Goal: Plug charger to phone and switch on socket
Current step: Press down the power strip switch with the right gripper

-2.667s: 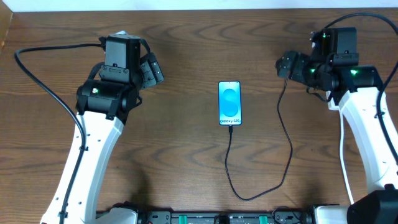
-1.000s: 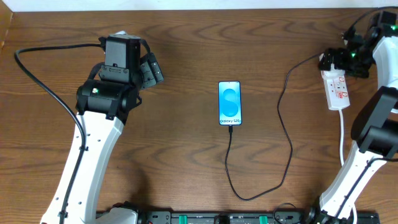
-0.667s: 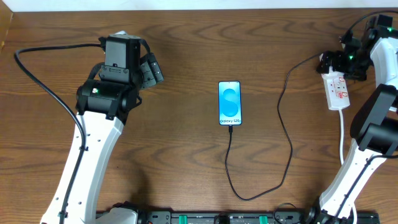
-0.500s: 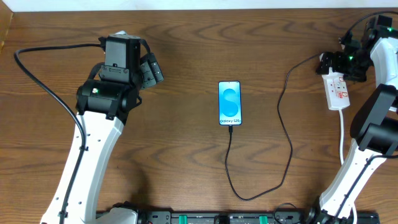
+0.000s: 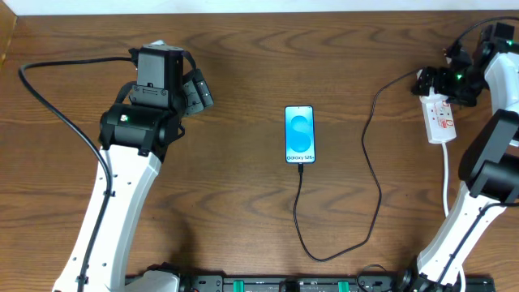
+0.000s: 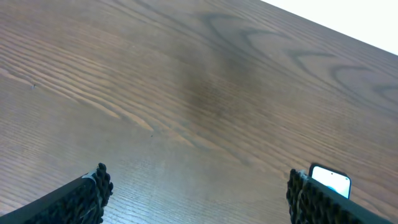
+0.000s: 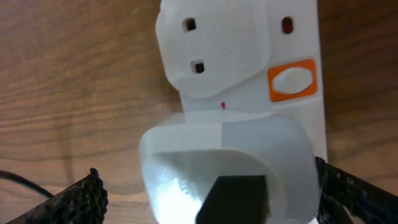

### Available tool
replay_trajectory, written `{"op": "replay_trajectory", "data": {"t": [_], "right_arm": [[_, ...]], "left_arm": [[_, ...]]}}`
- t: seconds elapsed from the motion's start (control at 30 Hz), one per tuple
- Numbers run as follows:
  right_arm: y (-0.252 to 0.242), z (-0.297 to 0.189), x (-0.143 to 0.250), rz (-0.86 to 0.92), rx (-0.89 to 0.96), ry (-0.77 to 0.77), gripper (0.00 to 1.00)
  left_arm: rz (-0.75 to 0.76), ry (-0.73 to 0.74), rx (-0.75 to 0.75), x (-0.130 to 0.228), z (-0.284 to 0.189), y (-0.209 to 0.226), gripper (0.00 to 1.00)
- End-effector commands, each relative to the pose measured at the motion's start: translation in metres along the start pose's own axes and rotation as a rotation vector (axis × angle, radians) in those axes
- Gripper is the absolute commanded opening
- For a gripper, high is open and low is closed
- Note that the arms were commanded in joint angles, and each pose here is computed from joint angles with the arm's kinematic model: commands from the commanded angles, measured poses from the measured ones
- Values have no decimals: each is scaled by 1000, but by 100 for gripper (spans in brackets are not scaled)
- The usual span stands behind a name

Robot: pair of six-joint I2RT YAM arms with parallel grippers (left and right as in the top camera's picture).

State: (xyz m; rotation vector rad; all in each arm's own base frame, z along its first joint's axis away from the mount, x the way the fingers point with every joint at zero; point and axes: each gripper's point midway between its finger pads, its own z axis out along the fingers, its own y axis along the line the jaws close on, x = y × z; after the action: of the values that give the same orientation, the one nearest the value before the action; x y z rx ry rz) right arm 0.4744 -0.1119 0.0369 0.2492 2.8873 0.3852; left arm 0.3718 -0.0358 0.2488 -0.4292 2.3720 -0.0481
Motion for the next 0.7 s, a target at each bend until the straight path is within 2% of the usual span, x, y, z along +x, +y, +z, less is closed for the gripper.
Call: {"op": "replay_trajectory", "data": {"t": [0.0, 0.67], "right_arm": [[19, 19, 22, 13, -108, 73, 99], [51, 17, 29, 39, -300, 85, 99]], "left_arm": [[11, -16, -6, -5, -3, 0, 92], [11, -16, -6, -5, -3, 0, 92]]}}
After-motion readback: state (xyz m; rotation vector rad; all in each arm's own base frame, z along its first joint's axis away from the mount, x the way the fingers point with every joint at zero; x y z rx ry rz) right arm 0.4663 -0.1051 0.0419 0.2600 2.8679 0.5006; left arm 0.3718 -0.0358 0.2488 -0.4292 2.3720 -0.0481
